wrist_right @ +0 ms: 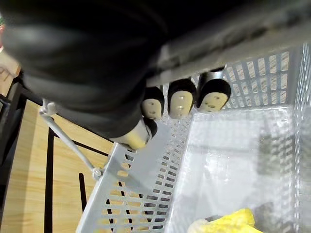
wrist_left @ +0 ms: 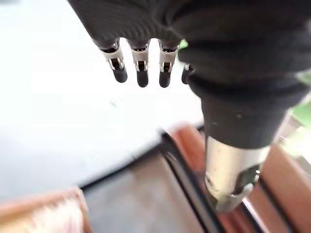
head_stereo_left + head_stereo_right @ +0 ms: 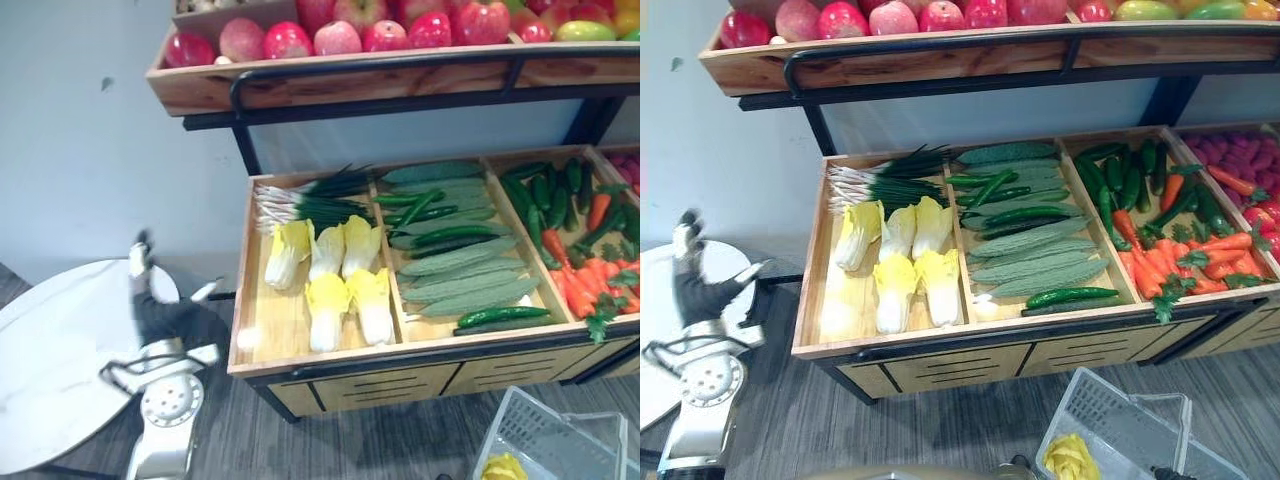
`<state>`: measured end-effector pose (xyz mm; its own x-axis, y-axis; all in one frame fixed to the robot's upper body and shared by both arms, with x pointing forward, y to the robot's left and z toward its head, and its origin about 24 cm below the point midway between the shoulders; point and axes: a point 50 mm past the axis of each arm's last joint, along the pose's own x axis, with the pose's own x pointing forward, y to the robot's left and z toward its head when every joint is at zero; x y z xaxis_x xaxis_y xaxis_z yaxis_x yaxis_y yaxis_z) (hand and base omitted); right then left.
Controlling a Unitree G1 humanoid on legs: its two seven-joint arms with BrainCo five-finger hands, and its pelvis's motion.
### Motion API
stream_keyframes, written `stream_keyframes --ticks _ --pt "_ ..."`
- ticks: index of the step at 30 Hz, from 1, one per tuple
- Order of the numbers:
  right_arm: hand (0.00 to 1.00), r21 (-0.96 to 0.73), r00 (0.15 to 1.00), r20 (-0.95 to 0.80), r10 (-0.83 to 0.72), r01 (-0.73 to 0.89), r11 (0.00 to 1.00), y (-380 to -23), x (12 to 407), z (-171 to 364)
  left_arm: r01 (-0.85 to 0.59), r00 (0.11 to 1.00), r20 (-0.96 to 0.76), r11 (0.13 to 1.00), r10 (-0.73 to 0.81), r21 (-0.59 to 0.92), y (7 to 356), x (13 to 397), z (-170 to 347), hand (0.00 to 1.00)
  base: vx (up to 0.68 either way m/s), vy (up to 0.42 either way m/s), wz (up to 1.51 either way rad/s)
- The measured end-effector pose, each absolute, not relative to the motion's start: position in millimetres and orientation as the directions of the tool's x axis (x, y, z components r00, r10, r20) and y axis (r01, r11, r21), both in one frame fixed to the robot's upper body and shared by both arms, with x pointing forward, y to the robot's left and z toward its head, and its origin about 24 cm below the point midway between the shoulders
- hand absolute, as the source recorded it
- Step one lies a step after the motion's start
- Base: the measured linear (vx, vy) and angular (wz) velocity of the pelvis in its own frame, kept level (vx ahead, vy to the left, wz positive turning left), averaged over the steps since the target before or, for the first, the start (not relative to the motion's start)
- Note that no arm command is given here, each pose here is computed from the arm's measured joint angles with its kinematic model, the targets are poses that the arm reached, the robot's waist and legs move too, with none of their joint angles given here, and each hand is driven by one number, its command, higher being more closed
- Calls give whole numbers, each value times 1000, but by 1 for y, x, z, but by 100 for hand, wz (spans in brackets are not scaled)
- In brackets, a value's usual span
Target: Pick vegetable in the basket
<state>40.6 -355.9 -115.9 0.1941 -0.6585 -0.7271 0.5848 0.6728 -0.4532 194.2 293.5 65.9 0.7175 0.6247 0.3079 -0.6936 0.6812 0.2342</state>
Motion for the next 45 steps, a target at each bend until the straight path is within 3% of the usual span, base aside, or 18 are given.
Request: stream_keyframes --ticks 4,5,7,10,13,14,16,21,28,31,34,40,45 --pt "100 -437 180 -741 -647 602 668 -338 37 -125 -847 446 79 391 892 359 335 139 -1 0 1 -15 10" --pt "100 -433 177 -746 -642 603 669 -335 36 -127 -855 402 48 356 914 378 337 130 -11 0 17 -5 7" --pt "100 -423 162 -764 -625 606 674 -324 33 -133 -879 194 -138 234 971 415 339 89 -52 0 27 0 4" --pt "100 -408 159 -779 -607 607 682 -314 33 -137 -881 -26 -299 120 954 458 327 49 -87 0 2 1 1" --pt "100 -407 157 -784 -600 600 688 -312 35 -138 -846 -175 -406 74 897 529 315 16 -110 0 -4 0 -3" --pt "100 -406 159 -784 -600 600 689 -312 35 -138 -841 -186 -421 77 888 535 314 12 -112 0 16 -5 -7" --pt "100 -406 161 -784 -600 599 691 -312 36 -138 -829 -190 -464 112 865 549 310 5 -119 0 19 -5 -7" --pt "100 -405 197 -773 -603 579 708 -311 42 -138 -787 -144 -635 301 759 538 295 -5 -137 0 -19 -4 -15" --pt "100 -429 230 -767 -598 509 746 -309 47 -138 -677 53 -827 629 559 382 267 0 -156 0 -9 -2 -10" --pt "100 -431 251 -759 -601 497 753 -308 49 -137 -617 130 -851 713 509 333 259 7 -158 0 -4 -4 -4" --pt "100 -429 262 -755 -601 496 755 -308 52 -137 -548 192 -857 777 478 311 253 11 -159 0 -7 -4 -20" --pt "100 -430 272 -752 -600 487 760 -307 55 -137 -476 233 -871 831 433 286 245 16 -161 0 2 6 -30" --pt "100 -413 323 -725 -608 503 759 -297 66 -135 -315 318 -872 909 373 274 236 40 -161 0 -40 59 -41"
